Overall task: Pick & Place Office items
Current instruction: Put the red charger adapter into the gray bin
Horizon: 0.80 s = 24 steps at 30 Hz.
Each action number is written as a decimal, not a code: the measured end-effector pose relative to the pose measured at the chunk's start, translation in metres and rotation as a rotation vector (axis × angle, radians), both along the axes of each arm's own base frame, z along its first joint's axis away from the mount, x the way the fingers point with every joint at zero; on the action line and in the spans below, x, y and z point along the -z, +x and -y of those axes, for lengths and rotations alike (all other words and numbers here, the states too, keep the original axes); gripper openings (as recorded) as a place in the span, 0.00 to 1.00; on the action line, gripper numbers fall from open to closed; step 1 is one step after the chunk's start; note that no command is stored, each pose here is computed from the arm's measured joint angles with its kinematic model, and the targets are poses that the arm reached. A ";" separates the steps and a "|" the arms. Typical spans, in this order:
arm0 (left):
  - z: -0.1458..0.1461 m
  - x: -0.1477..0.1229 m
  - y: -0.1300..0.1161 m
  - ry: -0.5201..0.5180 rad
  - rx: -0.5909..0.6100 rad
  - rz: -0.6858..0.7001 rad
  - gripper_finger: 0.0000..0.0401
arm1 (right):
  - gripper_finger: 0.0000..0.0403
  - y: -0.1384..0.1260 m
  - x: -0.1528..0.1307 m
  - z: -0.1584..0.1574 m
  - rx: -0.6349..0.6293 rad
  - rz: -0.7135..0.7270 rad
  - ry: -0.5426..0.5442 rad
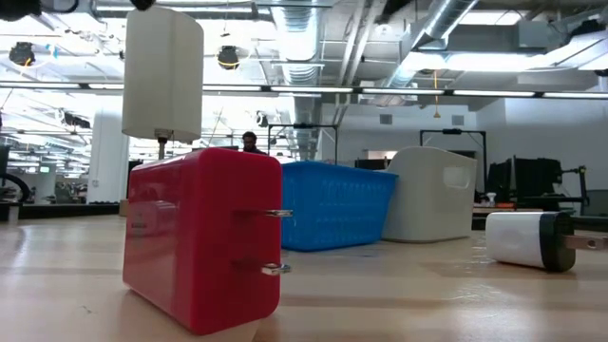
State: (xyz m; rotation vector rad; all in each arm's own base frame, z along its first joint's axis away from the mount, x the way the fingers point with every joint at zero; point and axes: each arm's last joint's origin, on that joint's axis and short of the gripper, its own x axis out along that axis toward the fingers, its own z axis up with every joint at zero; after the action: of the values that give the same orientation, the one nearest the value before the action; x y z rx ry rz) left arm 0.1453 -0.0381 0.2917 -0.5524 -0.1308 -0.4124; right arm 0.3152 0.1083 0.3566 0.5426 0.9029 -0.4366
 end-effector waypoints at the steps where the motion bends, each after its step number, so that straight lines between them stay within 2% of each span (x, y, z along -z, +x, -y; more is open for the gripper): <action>1: 0.004 0.001 0.005 0.041 -0.001 -0.047 0.46 | 0.60 -0.005 -0.004 -0.004 0.006 0.019 0.000; 5: 0.021 -0.001 0.023 0.237 0.002 -0.164 0.46 | 0.60 -0.024 -0.017 -0.021 0.004 0.080 0.008; 8: 0.040 -0.004 0.035 0.423 0.012 -0.212 0.46 | 0.60 -0.037 -0.022 -0.036 -0.012 0.110 0.017; 11: 0.063 -0.003 0.047 0.604 0.054 -0.265 0.47 | 0.60 -0.047 -0.024 -0.052 -0.032 0.127 0.027; 14: 0.087 0.003 0.058 0.737 0.100 -0.315 0.51 | 0.60 -0.057 -0.024 -0.068 -0.038 0.143 0.047; 19: 0.114 0.021 0.078 0.847 0.107 -0.386 0.62 | 0.60 -0.074 -0.026 -0.092 -0.024 0.206 0.077; 22: 0.122 0.034 0.089 0.864 0.108 -0.440 0.68 | 0.60 -0.083 -0.028 -0.105 -0.025 0.267 0.085; 24: 0.127 0.041 0.097 0.840 0.104 -0.470 0.71 | 0.60 -0.087 -0.029 -0.111 -0.032 0.281 0.097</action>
State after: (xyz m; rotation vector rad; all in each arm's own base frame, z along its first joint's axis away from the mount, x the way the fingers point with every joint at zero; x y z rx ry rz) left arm 0.2428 -0.1655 0.2503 0.1856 0.5104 -0.3886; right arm 0.2278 0.2189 0.3857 0.6596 0.6638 -0.2799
